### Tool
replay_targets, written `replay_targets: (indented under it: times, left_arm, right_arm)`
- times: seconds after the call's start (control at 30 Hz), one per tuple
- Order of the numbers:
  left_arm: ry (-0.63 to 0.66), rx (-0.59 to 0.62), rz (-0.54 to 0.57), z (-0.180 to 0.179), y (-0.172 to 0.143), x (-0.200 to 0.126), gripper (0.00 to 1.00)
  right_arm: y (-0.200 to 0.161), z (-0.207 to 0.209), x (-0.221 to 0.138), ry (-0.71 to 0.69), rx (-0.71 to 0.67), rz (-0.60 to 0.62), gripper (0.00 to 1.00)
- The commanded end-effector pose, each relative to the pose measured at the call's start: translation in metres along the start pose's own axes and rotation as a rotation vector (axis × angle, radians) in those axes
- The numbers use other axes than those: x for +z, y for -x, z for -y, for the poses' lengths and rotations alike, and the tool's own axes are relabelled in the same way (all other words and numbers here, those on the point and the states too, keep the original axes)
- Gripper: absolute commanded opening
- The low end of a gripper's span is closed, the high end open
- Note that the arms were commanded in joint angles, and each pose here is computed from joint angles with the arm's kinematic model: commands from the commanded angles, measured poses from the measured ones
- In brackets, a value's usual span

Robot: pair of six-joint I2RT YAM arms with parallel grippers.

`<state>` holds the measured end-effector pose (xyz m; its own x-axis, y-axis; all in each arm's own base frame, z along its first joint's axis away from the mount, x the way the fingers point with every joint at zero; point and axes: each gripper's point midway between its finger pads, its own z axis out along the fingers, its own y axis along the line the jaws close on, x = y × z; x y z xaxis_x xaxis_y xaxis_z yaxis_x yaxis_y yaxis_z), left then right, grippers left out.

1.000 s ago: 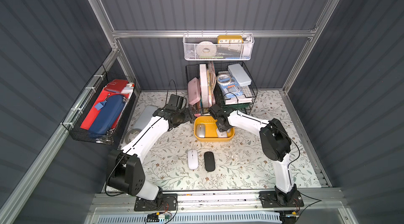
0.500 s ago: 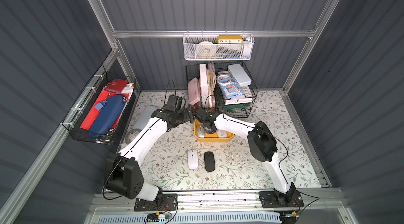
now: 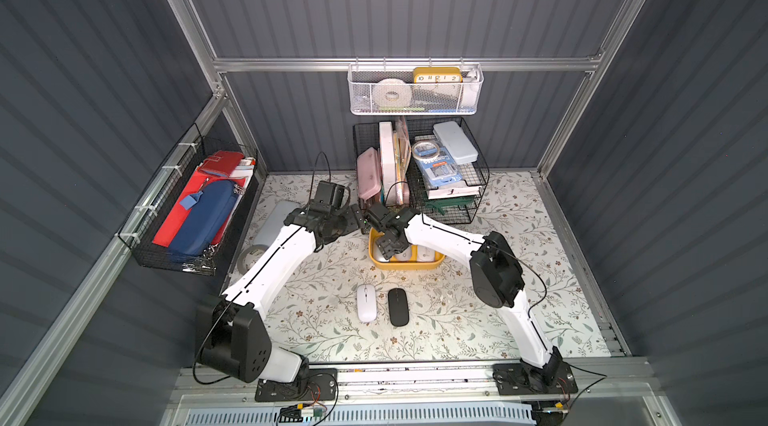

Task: Take out the mouse from the storage box
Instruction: Place the mouse in the storage box, then pick up the mouse from the storage box.

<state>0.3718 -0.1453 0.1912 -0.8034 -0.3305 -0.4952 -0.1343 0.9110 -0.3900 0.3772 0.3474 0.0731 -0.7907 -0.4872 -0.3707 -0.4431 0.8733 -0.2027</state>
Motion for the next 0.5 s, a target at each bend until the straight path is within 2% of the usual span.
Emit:
replay_targets:
  times: [0.0,0.13,0.27,0.47]
  left_arm:
    - [-0.038,0.030,0.004,0.010,0.001,-0.005,0.88]
    - [-0.042,0.042,-0.003,0.011,0.001,-0.004,0.88]
    - [-0.045,0.050,-0.003,0.011,0.000,-0.005,0.88]
    - [-0.043,0.061,-0.003,0.011,0.000,-0.005,0.89]
  right_arm:
    - [0.018,-0.006,-0.034,0.172,0.124,0.050,0.80]
    - [0.018,0.011,-0.027,0.353,0.247,-0.007,0.80]
    - [0.002,0.032,-0.016,0.341,0.276,-0.076,0.81]
    - [-0.011,0.004,-0.020,0.388,0.344,-0.074,0.85]
